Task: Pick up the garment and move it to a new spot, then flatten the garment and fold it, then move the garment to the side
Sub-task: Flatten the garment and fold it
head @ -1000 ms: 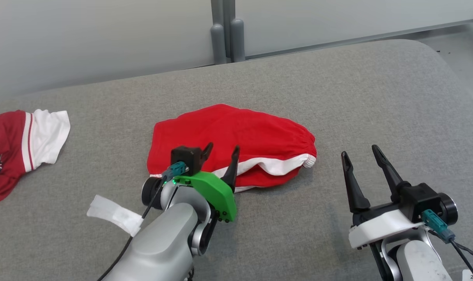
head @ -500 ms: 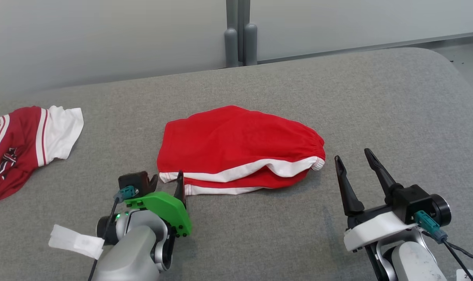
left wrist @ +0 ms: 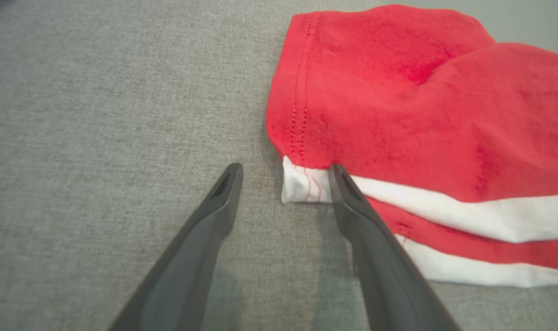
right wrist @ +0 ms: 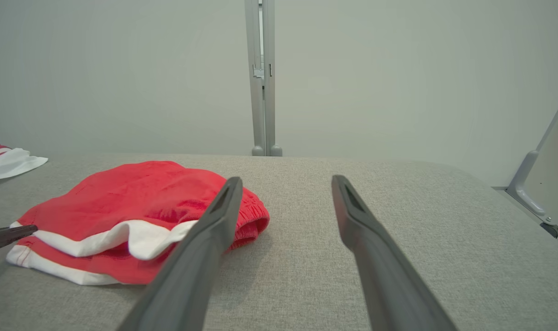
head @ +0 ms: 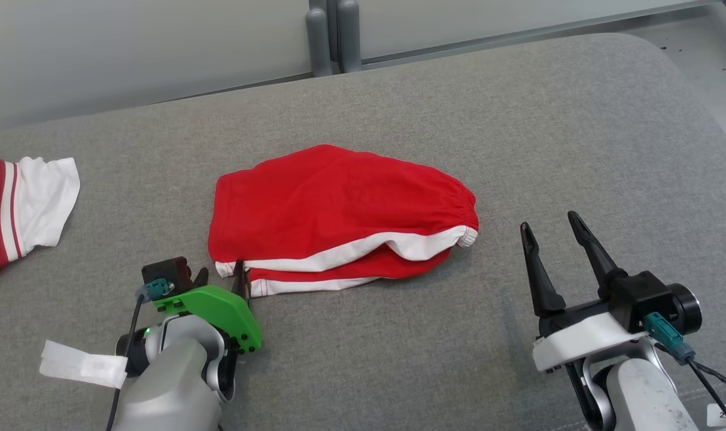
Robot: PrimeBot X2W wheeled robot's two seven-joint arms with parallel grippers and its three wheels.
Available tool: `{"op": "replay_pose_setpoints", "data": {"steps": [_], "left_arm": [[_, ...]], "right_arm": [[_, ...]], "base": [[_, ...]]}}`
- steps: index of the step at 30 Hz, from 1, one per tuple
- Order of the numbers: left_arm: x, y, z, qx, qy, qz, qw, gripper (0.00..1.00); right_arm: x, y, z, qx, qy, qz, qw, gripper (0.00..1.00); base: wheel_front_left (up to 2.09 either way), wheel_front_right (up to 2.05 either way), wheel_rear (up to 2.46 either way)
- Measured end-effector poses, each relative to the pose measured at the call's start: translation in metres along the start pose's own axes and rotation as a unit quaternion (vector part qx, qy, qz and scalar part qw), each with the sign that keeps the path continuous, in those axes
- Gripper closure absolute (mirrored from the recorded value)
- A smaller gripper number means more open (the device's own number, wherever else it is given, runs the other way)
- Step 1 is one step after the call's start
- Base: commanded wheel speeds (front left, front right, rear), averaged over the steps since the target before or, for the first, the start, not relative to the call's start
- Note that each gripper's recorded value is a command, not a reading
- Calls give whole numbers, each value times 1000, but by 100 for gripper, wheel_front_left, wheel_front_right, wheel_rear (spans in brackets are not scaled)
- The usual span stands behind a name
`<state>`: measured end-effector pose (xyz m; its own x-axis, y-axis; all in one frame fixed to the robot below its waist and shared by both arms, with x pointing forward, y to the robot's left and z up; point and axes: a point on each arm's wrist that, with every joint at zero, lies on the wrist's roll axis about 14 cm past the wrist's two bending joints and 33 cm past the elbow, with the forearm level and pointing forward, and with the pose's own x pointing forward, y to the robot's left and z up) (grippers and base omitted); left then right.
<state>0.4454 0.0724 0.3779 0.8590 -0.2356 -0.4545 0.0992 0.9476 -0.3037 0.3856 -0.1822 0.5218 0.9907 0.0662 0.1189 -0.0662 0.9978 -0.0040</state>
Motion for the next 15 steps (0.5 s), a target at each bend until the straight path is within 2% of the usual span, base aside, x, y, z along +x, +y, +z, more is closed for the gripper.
{"op": "replay_pose_setpoints", "data": {"steps": [2, 4, 6, 15], "left_arm": [[2, -3, -3, -1, 6, -5, 1000, 51], [4, -5, -4, -1, 9, -10, 1000, 64], [5, -8, -4, -3, 10, -15, 1000, 100], [7, -31, 31, -1, -41, -54, 998, 100]], "right_arm": [[0, -2, -2, 0, 3, -3, 1000, 0], [0, -3, -2, 0, 3, -4, 1000, 0], [0, -2, -1, 1, 1, -3, 1000, 0], [2, -6, 3, 2, -6, -8, 1000, 0]], "base": [[0, 0, 0], [0, 0, 0], [0, 0, 0], [0, 0, 0]]}}
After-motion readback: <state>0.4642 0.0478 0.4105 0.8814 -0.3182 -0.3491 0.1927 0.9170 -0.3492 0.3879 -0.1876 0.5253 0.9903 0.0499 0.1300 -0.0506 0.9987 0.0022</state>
